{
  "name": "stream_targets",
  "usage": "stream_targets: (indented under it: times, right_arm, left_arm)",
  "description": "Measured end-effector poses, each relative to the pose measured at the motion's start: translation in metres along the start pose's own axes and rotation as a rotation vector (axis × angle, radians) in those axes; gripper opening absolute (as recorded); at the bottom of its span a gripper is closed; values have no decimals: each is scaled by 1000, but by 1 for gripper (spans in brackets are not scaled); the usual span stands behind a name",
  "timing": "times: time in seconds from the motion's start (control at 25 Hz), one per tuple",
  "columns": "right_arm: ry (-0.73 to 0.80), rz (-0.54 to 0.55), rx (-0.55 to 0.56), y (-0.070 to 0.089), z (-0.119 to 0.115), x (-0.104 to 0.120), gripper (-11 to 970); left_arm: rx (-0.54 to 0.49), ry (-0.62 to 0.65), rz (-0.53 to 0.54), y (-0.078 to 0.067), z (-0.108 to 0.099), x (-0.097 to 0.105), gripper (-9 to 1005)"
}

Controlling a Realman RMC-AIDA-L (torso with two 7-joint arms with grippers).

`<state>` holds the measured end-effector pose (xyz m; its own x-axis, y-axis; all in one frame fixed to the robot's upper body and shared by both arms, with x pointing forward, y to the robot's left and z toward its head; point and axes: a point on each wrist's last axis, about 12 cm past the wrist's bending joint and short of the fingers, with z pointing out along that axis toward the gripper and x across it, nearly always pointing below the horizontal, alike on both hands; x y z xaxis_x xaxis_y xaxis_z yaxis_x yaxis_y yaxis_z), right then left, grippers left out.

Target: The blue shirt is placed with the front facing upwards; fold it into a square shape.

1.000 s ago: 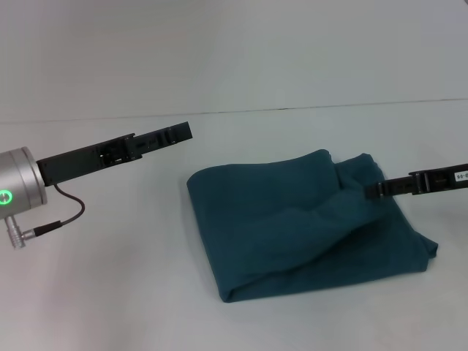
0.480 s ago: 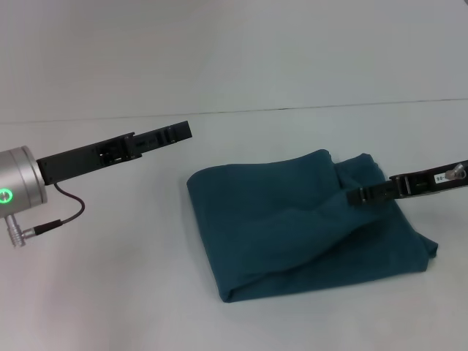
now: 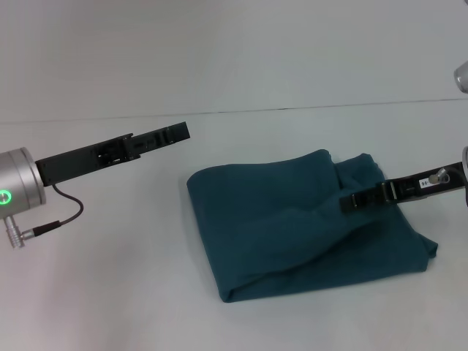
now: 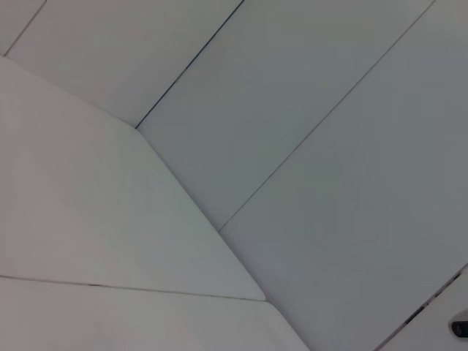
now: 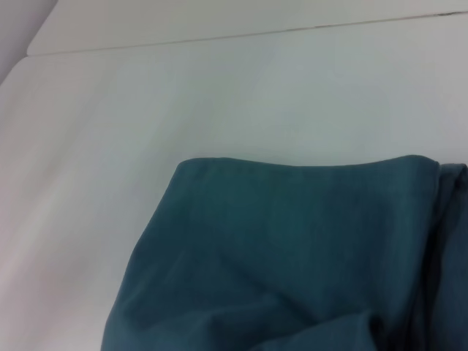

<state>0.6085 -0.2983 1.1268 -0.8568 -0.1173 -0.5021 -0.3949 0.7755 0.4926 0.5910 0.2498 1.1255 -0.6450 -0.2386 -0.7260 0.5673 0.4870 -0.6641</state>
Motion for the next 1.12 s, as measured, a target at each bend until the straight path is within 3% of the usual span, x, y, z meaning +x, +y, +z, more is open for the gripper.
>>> stream_targets:
  times: [0.2,0.76,1.12]
  right_arm:
    - [-14,0,16,-2,-1,-2,646]
    - [-14,4,14,-2,-1,-1,21]
    - [8,0,-7,-1,-5,4,28]
  left_arm:
    - [-1,-1,-2,0,0,0,876]
    - [-5,-9,-8,1,-2,0,874]
    - [-3,-12,-9,1,-1,1,874]
